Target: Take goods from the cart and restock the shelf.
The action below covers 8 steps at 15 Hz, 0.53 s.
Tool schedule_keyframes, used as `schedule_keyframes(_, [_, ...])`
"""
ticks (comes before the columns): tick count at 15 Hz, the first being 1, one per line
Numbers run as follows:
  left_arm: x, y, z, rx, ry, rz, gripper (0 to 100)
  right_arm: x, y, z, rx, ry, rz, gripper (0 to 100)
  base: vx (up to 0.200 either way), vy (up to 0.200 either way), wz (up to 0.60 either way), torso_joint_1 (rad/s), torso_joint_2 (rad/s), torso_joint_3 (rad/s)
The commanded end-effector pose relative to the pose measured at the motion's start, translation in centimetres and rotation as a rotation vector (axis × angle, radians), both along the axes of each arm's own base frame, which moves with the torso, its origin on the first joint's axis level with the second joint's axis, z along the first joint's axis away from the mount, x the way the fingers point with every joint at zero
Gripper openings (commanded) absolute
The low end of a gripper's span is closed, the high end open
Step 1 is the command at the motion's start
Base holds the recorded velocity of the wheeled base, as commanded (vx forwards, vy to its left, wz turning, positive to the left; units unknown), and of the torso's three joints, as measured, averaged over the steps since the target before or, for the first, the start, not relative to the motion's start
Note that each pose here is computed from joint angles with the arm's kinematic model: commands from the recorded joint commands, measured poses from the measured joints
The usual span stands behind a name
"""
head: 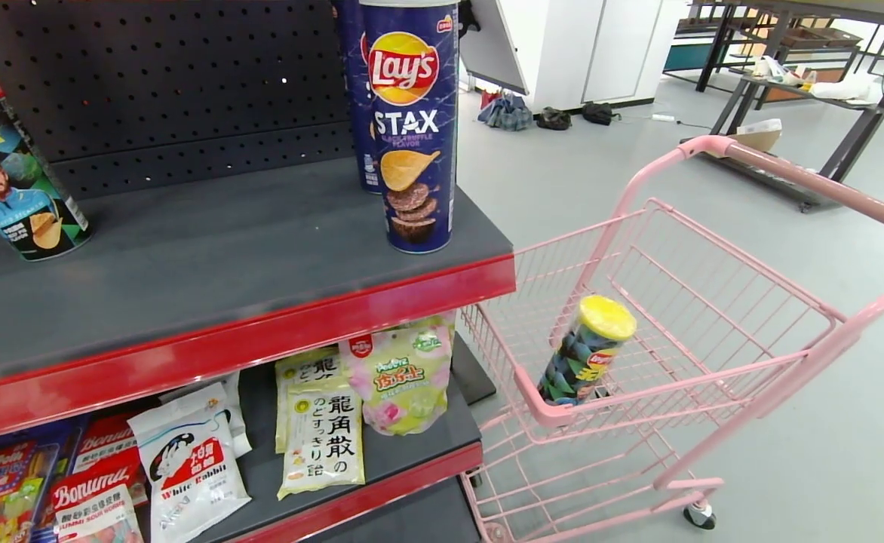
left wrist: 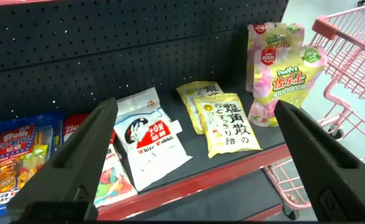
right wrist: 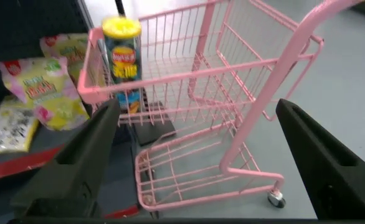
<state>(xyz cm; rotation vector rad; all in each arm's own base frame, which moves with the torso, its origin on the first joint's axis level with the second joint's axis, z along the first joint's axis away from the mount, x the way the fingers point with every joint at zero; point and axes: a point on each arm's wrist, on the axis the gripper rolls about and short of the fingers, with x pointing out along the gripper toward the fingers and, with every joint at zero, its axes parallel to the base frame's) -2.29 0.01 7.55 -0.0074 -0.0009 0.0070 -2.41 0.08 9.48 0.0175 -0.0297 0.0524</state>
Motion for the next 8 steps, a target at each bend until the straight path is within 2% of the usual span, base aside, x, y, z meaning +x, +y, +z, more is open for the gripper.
schedule_keyframes(1, [0.0,0.0,0.0,0.000,0.001,0.001,100,6.1,0.3,13.1,0.201,0.120,0.086,100,0.000,0.000,0.00,0.000,0.00,0.000])
schedule_keyframes(2, [0.0,0.0,0.0,0.001,0.001,-0.001,100,8.2,0.7,13.3,0.128,0.177,0.154,100,0.000,0.000,0.00,0.000,0.00,0.000])
schedule_keyframes(3, [0.0,0.0,0.0,0.001,0.001,0.001,100,9.1,0.9,13.1,0.093,0.191,0.166,100,0.000,0.000,0.00,0.000,0.00,0.000])
schedule_keyframes(4, [0.0,0.0,0.0,0.000,0.001,0.001,100,13.6,1.7,12.0,0.074,0.255,0.191,100,0.000,0.000,0.00,0.000,0.00,0.000])
schedule_keyframes(8, [0.0,0.0,0.0,0.000,0.001,0.001,100,21.9,4.3,6.0,0.086,0.362,0.275,100,0.000,0.000,0.00,0.000,0.00,0.000])
